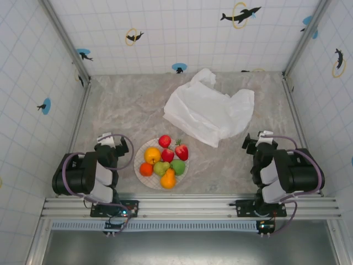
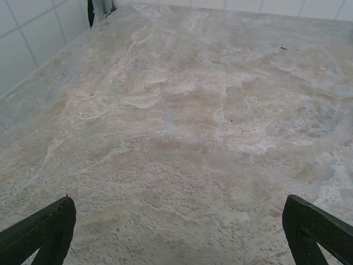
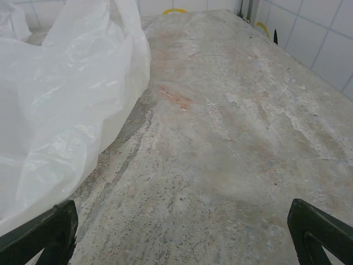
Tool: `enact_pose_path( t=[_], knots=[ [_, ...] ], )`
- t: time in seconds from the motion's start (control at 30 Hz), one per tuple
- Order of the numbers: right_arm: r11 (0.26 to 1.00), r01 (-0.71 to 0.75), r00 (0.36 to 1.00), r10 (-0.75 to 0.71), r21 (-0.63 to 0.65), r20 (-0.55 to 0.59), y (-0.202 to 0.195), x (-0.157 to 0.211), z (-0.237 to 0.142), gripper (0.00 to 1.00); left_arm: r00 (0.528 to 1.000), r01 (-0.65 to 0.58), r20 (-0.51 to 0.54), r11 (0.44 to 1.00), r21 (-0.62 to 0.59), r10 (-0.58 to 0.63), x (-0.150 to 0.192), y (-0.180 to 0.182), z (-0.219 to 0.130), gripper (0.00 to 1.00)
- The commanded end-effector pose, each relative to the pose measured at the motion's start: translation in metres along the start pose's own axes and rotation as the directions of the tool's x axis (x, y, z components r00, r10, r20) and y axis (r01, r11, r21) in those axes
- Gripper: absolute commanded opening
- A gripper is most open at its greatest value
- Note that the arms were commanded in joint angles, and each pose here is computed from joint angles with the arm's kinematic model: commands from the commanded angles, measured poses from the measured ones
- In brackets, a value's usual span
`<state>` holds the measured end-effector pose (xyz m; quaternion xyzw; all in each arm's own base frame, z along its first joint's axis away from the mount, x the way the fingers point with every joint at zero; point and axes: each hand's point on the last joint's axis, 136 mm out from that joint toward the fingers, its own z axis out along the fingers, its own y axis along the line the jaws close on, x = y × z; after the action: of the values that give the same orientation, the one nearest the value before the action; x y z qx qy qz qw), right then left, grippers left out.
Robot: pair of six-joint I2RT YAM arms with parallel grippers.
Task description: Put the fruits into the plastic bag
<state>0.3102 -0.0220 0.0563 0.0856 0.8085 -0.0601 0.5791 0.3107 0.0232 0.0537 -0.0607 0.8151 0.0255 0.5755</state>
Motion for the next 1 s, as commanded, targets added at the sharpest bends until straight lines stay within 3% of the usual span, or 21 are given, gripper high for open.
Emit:
enact_pose_path(
  t=[0.0,0.97],
  knots=[
    [1.0,-0.001,1.0,0.001,0.006,0.008,-0.0027,0.002,-0.0061,1.0,0.999,0.02,0.026,1.0,0.014,-0.02,-0.0055,-0.0016,-0.0013,0.98],
    [1.0,0.025,0.999,-0.025,0.006,0.027,0.0004,-0.0074,-0.0073,1.0,0.999,0.031,0.034,0.999,-0.016,-0.031,-0.0149,0.0031,-0.0009,0.98]
  ],
)
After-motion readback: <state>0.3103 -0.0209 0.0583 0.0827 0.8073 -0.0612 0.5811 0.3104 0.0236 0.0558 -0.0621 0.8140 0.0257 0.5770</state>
